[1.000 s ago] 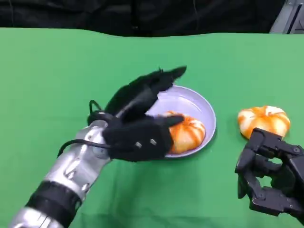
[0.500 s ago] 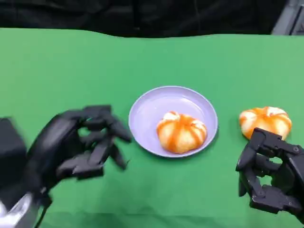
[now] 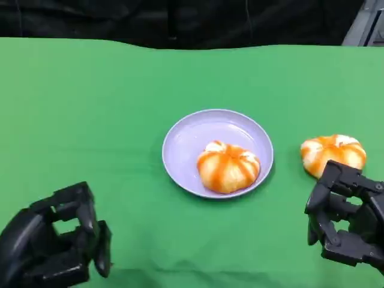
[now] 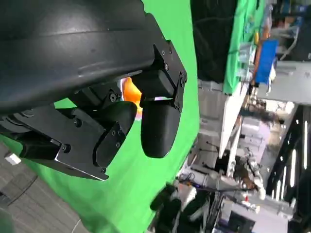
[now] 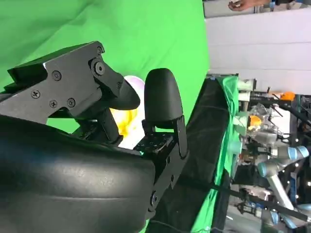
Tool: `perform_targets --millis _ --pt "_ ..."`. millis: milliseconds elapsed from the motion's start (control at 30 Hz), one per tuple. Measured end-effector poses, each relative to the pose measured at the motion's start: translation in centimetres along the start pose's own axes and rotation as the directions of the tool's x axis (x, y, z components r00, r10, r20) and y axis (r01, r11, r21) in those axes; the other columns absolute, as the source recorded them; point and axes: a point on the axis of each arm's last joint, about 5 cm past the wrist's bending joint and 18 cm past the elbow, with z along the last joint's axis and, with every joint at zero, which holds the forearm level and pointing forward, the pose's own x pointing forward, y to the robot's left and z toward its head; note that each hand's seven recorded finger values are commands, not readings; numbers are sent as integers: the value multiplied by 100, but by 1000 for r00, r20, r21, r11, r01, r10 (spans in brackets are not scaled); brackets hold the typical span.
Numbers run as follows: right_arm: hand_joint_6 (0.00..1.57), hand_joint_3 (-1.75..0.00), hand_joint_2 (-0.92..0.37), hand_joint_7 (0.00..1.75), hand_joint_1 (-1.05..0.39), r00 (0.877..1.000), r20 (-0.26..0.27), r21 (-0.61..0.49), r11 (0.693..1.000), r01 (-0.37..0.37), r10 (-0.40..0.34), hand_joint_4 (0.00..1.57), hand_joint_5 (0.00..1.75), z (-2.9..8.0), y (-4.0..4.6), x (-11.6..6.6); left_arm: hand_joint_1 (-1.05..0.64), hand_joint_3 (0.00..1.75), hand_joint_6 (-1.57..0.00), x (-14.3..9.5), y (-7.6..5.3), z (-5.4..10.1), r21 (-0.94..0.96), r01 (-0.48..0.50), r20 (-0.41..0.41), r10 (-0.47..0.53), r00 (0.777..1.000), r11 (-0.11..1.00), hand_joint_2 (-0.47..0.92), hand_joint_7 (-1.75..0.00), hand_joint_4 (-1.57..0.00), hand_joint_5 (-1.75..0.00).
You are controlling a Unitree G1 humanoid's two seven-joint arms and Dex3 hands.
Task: Grasp the bread from the table and place it into the plate.
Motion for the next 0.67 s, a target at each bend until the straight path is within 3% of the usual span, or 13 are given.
perform_targets --millis 333,667 --pt "67 -109 -66 158 1 1000 -3 -6 1000 -2 2 81 175 12 -4 -40 9 128 -71 24 20 4 13 -23 0 23 1000 1000 68 -175 -94 -175" --pt "69 -108 -65 157 1 1000 8 9 999 -30 30 83 175 12 -81 -71 11 128 -72 26 -30 24 58 -69 13 68 998 996 68 -175 -95 -175"
